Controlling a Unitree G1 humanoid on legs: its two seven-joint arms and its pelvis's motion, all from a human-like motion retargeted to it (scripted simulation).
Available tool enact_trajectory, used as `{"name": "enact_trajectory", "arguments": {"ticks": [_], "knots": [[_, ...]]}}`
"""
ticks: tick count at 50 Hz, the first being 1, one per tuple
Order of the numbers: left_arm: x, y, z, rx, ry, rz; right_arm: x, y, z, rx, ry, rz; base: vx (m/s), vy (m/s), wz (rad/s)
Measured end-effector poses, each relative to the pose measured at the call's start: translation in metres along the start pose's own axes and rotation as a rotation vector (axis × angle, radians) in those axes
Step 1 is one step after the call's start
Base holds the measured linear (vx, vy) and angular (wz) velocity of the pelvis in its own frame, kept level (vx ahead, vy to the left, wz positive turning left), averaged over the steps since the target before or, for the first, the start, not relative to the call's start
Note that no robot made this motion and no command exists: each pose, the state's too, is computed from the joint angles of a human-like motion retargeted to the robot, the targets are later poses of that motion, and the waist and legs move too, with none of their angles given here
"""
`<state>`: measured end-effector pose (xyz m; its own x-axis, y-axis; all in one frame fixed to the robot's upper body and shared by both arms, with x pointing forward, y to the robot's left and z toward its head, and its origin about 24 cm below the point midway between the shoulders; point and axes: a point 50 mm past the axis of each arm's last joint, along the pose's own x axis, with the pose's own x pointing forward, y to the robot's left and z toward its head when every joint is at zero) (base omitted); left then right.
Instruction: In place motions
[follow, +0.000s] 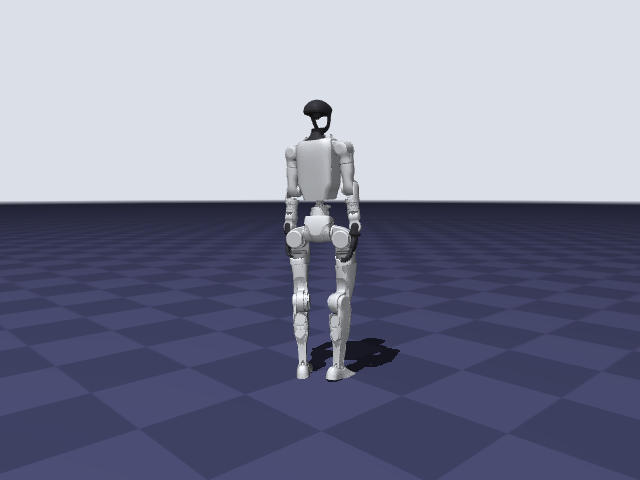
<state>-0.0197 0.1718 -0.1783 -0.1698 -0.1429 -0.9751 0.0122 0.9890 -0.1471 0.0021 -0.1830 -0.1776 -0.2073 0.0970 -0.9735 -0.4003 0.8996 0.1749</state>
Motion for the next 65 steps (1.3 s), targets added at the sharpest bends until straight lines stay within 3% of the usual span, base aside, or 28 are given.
{"name": "enact_trajectory", "arguments": {"ticks": [65], "knots": [[0.0002, -0.0002, -0.0011, -0.009, 0.002, 0.001, 0.0003, 0.001, -0.0003, -0.001, 0.001, 0.001, 0.0, 0.0, 0.0]]}}
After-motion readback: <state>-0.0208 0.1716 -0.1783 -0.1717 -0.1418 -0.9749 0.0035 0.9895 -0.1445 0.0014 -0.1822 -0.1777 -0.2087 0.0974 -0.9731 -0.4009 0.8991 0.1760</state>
